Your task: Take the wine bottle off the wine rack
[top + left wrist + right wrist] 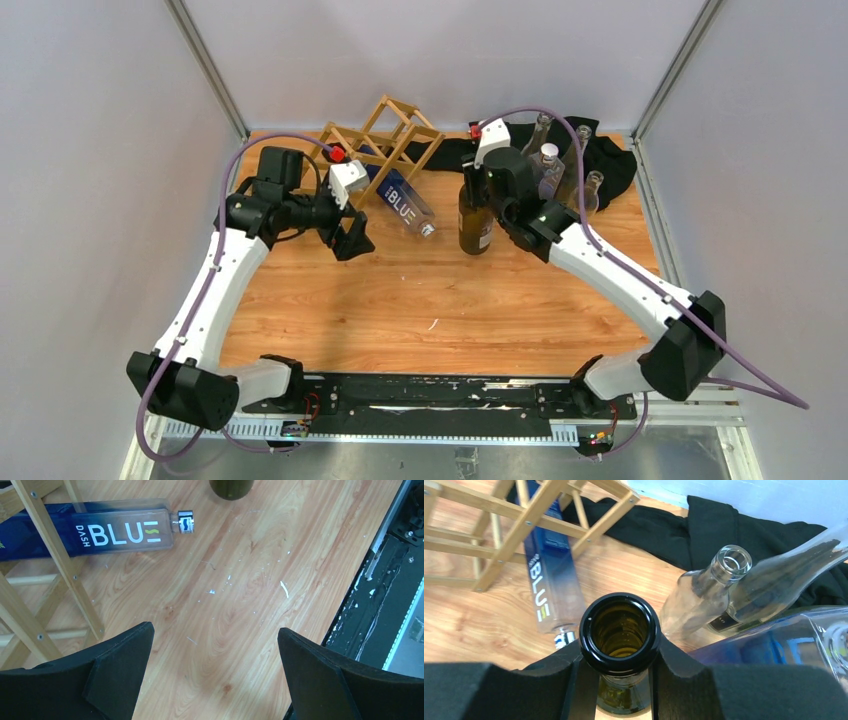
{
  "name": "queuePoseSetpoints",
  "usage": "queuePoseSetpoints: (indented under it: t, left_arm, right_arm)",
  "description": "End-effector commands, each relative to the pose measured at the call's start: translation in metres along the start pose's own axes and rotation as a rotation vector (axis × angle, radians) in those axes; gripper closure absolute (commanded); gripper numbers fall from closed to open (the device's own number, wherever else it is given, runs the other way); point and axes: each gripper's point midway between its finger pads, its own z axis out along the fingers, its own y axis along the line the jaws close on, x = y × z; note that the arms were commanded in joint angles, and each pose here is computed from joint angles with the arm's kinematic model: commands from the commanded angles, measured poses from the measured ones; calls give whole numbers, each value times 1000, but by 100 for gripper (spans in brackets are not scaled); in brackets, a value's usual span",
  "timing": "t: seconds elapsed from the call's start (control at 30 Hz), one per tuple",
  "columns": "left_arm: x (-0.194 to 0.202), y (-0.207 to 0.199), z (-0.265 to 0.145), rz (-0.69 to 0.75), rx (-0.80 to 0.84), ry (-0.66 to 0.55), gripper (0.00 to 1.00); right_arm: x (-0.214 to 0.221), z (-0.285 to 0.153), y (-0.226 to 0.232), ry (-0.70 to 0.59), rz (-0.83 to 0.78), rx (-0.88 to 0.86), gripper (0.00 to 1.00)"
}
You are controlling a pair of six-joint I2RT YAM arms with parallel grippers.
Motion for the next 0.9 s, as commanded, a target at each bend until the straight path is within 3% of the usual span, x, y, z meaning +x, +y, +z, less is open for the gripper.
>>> queuePoseSetpoints:
  t: [0.0, 0.37, 0.77, 0.8, 0.87]
  left_arm:
    - [-7, 3, -6, 3, -15, -6, 0]
    - [-16, 7, -13, 25, -33, -27, 0]
    - [-20, 9, -17, 41, -49, -37, 0]
    - [-20, 9, -18, 42, -51, -38, 0]
    - [-19, 10, -18, 46, -54, -36, 0]
  right_arm:
    - [-25, 18, -21, -90, -30, 73, 100]
    - [-10, 50, -35, -121, -61, 132, 100]
    - [19, 62, -46, -70, -11, 166, 99]
    - [20, 62, -47, -64, -7, 168, 93]
    - [19, 60, -48, -60, 3, 174, 66]
